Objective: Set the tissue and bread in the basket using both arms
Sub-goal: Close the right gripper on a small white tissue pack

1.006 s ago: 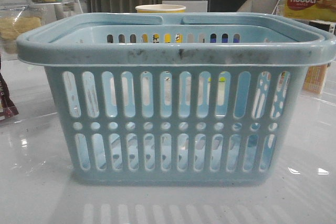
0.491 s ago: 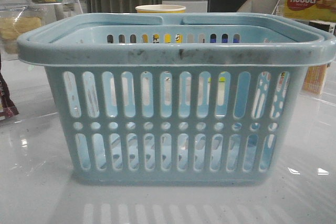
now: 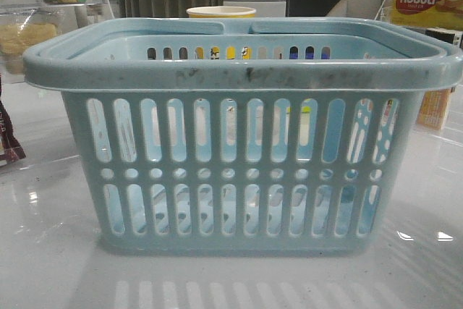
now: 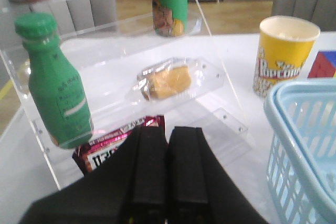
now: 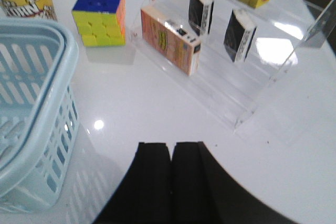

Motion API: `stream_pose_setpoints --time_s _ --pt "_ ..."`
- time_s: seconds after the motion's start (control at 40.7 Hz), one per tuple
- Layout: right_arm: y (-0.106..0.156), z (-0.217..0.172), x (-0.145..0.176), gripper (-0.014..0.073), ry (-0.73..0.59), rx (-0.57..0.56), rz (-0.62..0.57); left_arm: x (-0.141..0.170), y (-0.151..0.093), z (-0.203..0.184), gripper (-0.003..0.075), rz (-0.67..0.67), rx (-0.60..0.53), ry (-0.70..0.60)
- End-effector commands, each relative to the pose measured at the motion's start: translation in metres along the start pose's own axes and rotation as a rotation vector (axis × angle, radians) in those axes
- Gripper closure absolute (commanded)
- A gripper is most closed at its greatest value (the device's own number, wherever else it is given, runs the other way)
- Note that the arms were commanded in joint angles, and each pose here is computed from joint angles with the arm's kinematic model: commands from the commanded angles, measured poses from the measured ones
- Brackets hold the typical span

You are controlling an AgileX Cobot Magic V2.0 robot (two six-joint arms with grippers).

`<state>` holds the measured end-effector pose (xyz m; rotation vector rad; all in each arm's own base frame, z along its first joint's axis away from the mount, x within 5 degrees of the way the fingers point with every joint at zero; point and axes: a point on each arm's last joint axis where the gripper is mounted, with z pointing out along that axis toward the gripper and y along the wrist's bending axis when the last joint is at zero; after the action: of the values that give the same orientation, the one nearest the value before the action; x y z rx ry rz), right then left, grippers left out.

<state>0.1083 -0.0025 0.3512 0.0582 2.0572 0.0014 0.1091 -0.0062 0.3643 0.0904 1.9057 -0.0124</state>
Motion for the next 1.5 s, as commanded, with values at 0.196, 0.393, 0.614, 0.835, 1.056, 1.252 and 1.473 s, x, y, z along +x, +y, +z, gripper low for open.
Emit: stream_pose_setpoints --time_s 0.196,0.393,0.614,0.835,1.056,1.252,1.473 --pt "0.001 0.038 -0.01 0.0549 0.108 0.0 -0.005 -0.001 -0.001 0.038 0.0627 -0.009 0.01 0.109" --pt "0.002 0.058 -0.008 0.0204 0.181 0.003 -0.007 0.0 0.0 0.05 0.0402 0.007 0.004 0.13" --pt "0.0 0.078 -0.012 0.0001 0.197 0.019 -0.012 -0.003 0.0 0.05 0.0183 0.007 0.003 0.095" --pt "-0.029 0.098 -0.045 0.0001 0.156 0.135 0.079 -0.003 0.0 0.05 0.0228 0.007 0.003 0.095" --pt "-0.055 0.128 -0.081 0.0001 0.138 0.203 0.122 -0.003 0.0 0.05 0.0281 0.007 0.003 0.095" --pt "-0.065 0.166 -0.098 0.0001 0.154 0.199 0.145 -0.003 0.0 0.05 0.0318 0.007 0.004 0.097" --pt "-0.074 0.206 -0.102 0.0001 0.148 0.199 0.145 -0.003 0.0 0.05 0.0319 0.007 0.004 0.098"
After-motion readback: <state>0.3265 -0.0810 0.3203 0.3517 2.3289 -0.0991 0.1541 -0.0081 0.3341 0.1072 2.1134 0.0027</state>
